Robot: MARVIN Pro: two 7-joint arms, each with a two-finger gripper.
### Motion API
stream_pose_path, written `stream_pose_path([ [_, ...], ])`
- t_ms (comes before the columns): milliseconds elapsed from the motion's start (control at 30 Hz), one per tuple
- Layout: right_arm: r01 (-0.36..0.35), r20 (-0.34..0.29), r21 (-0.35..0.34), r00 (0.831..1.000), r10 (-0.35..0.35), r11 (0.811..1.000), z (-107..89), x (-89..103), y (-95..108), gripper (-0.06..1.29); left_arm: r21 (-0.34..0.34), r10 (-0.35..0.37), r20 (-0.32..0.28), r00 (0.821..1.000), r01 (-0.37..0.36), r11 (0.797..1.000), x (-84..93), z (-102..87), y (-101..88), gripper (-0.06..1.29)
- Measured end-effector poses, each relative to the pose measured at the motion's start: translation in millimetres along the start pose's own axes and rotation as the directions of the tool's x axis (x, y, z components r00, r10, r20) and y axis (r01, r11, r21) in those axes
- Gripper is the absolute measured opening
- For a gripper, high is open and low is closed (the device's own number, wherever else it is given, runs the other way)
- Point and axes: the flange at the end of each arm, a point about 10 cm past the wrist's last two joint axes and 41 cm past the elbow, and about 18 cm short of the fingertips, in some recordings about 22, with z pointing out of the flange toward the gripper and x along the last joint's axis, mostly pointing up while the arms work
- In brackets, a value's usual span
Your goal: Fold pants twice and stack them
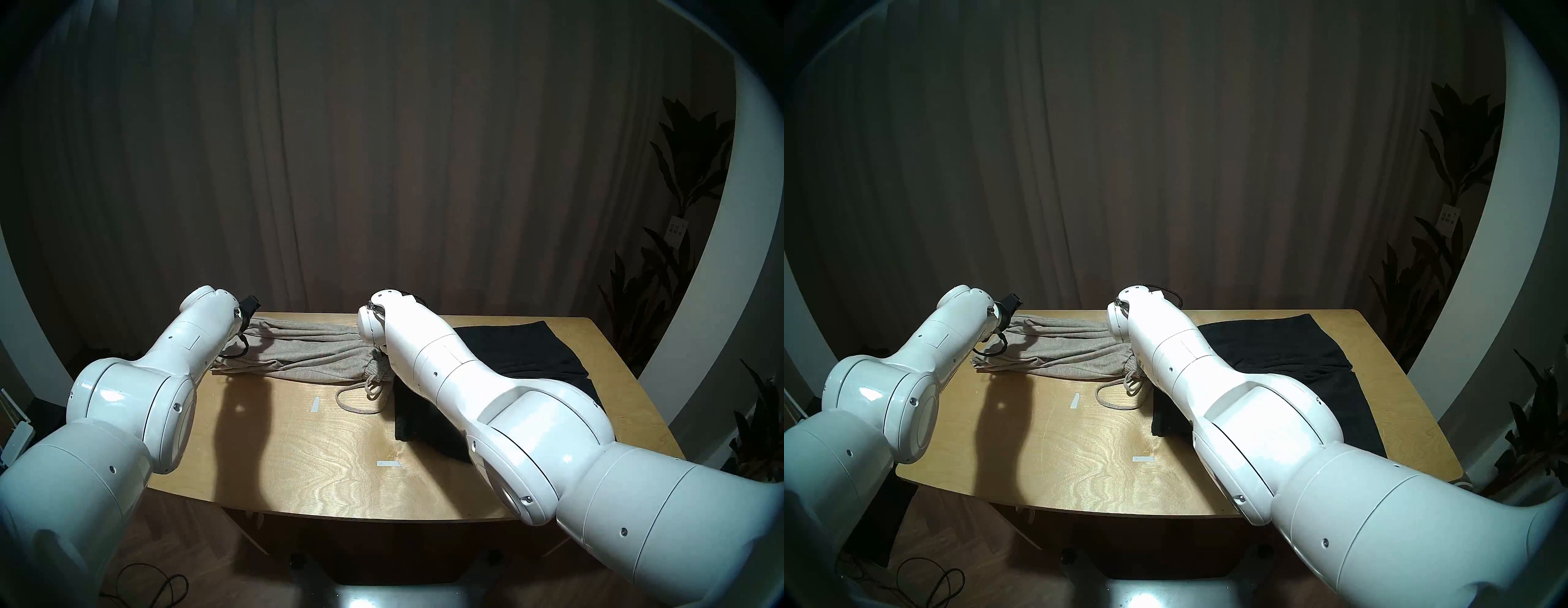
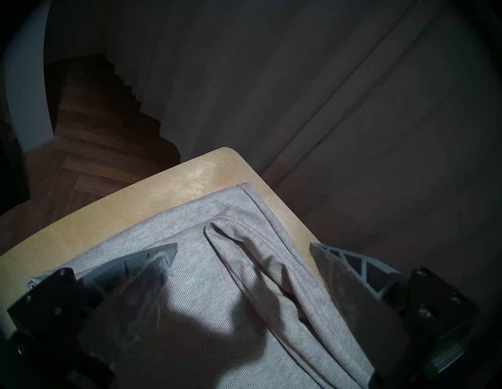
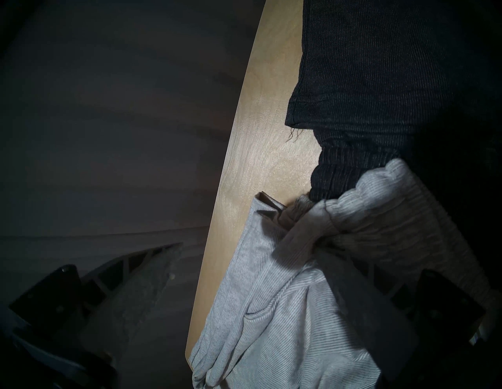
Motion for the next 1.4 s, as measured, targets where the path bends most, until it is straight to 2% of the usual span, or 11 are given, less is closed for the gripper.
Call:
stream_pose_path([
  [467,-0.008,-0.002,-0.004,1.0,0.008,1.0,1.4,-6.3,3.7,1.24,-0.068,-0.065,0.015,0.998,0.066,0.996,1.8,0.0,3.2,1.23],
  [967,-0.001,-0.002,0.006,1.0,0.001,1.0,1.1,-15.4,4.9,1.24,-0.142,-0.09,0.04,0.995,0.095,0.985,-7.2,0.3,16.3,1.23],
  [1200,0.006,-0.005,0.034,1.0,-0.006,0.999,-2.0,-18.2,-4.4,1.24,-0.158,-0.106,0.038,0.994,0.111,0.981,2.7,-0.2,5.2,1.23],
  [1400,0.013,-0.014,0.068,1.0,-0.012,0.998,-5.0,-16.1,-16.3,1.24,-0.166,-0.128,0.038,0.991,0.133,0.977,14.0,-0.4,-15.8,1.23],
])
